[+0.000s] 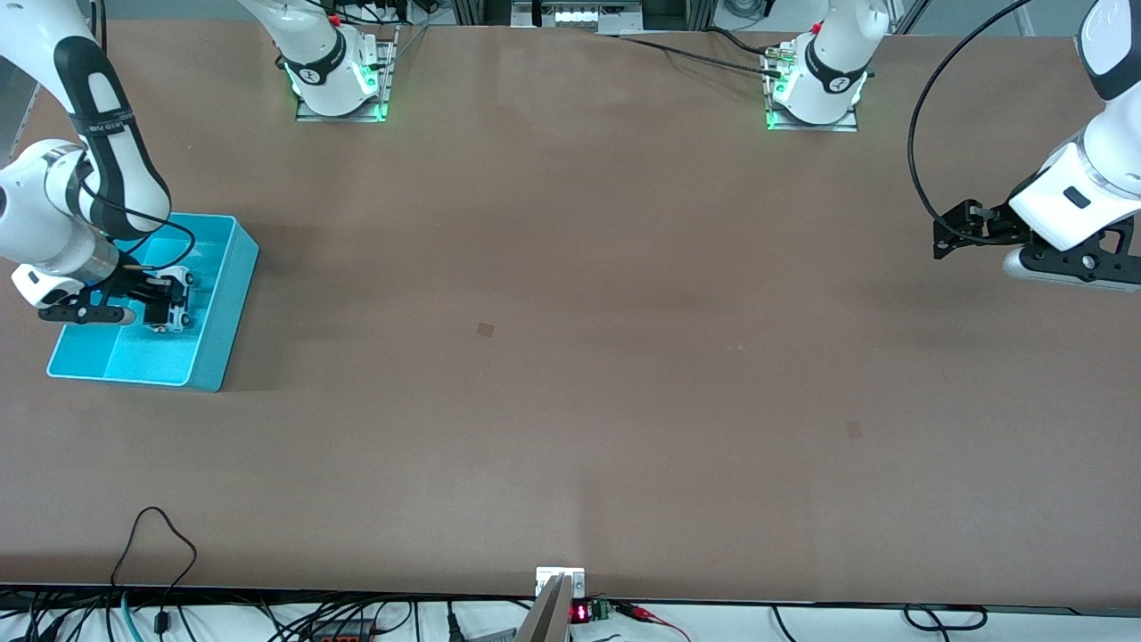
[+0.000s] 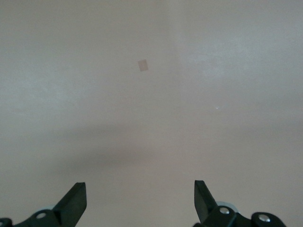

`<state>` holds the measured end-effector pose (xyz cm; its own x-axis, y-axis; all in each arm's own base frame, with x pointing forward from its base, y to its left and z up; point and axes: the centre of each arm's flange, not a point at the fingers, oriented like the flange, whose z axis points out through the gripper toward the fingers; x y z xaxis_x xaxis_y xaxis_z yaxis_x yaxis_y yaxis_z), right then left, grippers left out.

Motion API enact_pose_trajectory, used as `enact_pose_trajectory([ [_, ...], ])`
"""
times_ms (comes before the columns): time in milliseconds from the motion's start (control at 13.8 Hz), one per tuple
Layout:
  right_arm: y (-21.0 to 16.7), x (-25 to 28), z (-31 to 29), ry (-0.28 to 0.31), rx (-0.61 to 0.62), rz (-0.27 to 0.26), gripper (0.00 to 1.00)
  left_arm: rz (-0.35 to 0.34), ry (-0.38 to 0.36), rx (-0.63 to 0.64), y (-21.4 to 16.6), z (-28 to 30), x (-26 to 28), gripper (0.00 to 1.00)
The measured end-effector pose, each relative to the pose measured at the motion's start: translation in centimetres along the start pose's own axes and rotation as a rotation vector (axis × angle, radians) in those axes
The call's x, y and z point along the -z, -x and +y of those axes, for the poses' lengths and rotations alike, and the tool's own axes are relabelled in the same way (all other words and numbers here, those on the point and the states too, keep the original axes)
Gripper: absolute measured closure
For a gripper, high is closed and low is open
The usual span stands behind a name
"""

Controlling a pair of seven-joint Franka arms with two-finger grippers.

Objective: Wind and store white jeep toy

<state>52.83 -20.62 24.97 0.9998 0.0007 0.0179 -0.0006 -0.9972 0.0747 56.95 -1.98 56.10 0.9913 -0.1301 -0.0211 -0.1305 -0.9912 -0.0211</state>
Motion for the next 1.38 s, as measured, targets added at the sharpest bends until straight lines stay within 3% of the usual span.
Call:
enact_pose_trajectory([
  [291,-1.9,5.9,-0.4,-0.020,0.017,0.001,0.01,0.000,0.000,0.000,0.0,0.0,0.0,0.00],
  [654,-3.3,11.3,-3.0,-0.031,0.068,0.032,0.00,0.000,0.000,0.000,0.0,0.0,0.0,0.00],
  [1017,-4.9,20.9,-8.6,-0.049,0.166,0.074,0.00,0.000,0.000,0.000,0.0,0.0,0.0,0.00],
  [1380,-5.6,28.5,-12.2,-0.068,0.089,0.051,0.00,0.000,0.000,0.000,0.0,0.0,0.0,0.00],
])
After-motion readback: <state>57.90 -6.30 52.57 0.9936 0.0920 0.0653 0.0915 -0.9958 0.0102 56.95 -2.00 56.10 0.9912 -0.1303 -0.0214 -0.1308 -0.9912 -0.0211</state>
